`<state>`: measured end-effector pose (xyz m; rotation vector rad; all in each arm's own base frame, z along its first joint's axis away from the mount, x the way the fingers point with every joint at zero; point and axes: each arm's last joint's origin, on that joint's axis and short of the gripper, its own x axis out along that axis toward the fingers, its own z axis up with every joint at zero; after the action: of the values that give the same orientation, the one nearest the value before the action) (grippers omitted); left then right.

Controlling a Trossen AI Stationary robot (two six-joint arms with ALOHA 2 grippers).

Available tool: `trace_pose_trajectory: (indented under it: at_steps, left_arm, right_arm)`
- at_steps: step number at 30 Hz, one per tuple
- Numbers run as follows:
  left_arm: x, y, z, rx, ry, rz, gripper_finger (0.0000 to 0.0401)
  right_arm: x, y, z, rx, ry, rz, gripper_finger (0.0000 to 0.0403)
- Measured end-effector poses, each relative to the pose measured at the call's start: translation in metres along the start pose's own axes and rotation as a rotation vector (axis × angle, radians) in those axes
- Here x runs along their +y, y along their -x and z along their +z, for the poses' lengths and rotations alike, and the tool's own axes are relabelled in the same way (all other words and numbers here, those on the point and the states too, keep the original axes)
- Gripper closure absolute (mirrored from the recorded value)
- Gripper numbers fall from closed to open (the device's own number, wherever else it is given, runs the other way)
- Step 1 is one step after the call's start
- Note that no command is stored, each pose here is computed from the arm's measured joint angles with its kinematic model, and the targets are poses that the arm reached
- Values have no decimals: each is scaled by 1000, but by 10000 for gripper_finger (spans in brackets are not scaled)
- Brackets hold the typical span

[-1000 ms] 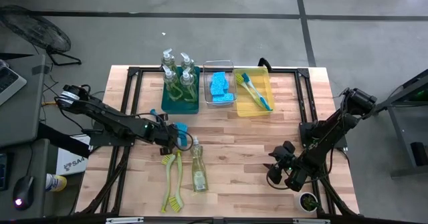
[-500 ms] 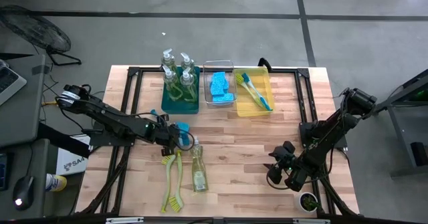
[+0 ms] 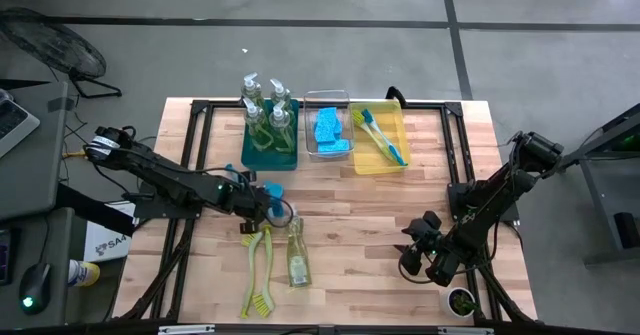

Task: Pick & Place Kitchen Sink Supplies
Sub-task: Put the blue dish brush into the yellow bin

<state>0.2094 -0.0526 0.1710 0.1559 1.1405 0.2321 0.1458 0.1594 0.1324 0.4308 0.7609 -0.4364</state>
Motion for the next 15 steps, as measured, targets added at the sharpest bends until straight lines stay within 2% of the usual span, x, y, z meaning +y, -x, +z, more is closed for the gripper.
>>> trace_pose_trajectory:
  at_steps: [3,6,11,15]
  left_arm:
    - [1,-1,-4,41,-52,13,229]
    - [1,-3,-5,60,-136,41,209]
    - [3,-9,-6,88,-183,101,204]
    - [10,-12,-6,114,-152,112,203]
  right_arm:
    - [0,0,0,-1,7,-1,144]
    - [0,0,0,-11,15,-2,144]
    - [0,0,0,-14,15,-1,144]
    - [0,0,0,-9,13,2,144]
